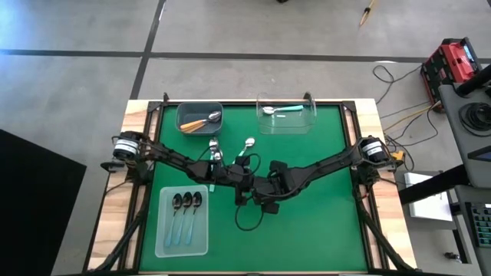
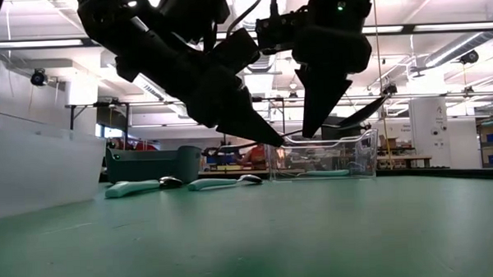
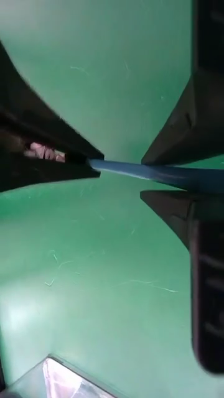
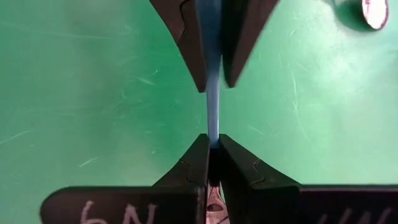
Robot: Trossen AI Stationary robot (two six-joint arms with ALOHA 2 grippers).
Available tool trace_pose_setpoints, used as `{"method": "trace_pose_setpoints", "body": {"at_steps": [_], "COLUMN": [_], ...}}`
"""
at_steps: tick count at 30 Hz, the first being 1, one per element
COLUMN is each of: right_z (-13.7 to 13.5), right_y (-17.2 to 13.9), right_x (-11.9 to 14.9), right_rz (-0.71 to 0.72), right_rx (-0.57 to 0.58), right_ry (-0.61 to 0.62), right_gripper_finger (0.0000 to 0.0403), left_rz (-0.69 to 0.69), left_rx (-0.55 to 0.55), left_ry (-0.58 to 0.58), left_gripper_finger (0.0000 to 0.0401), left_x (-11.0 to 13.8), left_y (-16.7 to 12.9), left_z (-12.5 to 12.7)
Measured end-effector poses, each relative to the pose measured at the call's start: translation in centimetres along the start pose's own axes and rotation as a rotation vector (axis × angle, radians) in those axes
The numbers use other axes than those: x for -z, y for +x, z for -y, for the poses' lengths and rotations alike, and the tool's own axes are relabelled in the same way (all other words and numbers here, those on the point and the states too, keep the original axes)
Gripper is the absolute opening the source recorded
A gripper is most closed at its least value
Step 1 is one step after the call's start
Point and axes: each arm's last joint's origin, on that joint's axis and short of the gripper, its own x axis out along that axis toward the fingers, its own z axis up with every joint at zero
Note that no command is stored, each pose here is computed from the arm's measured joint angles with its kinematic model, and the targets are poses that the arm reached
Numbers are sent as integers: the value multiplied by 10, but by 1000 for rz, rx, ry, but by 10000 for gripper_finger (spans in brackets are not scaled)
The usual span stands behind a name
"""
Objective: Sort silverware by color (type)
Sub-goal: Put the dark blue spoon into the white bin
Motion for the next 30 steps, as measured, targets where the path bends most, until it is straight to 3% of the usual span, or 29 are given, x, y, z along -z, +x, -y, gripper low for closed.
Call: {"method": "trace_pose_setpoints", "body": {"at_steps": [3, 9, 20, 30], "right_z": [0, 1, 3, 13], "right_y": [0, 0, -1, -31], "right_x": [0, 0, 0, -3], "right_rz": [3, 5, 3, 84], "right_rx": [8, 14, 29, 0], "right_ry": [-22, -48, -85, -113], "right_gripper_finger": [13, 17, 136, 148], "left_rz": [-2, -3, -29, -86], "left_rx": [11, -11, -37, -86], "left_ry": [6, -21, -91, -101], "left_gripper_finger": [16, 16, 15, 14], "left_x": [0, 0, 3, 4], "left_y": [0, 0, -2, -7], "left_z": [1, 0, -1, -4]}}
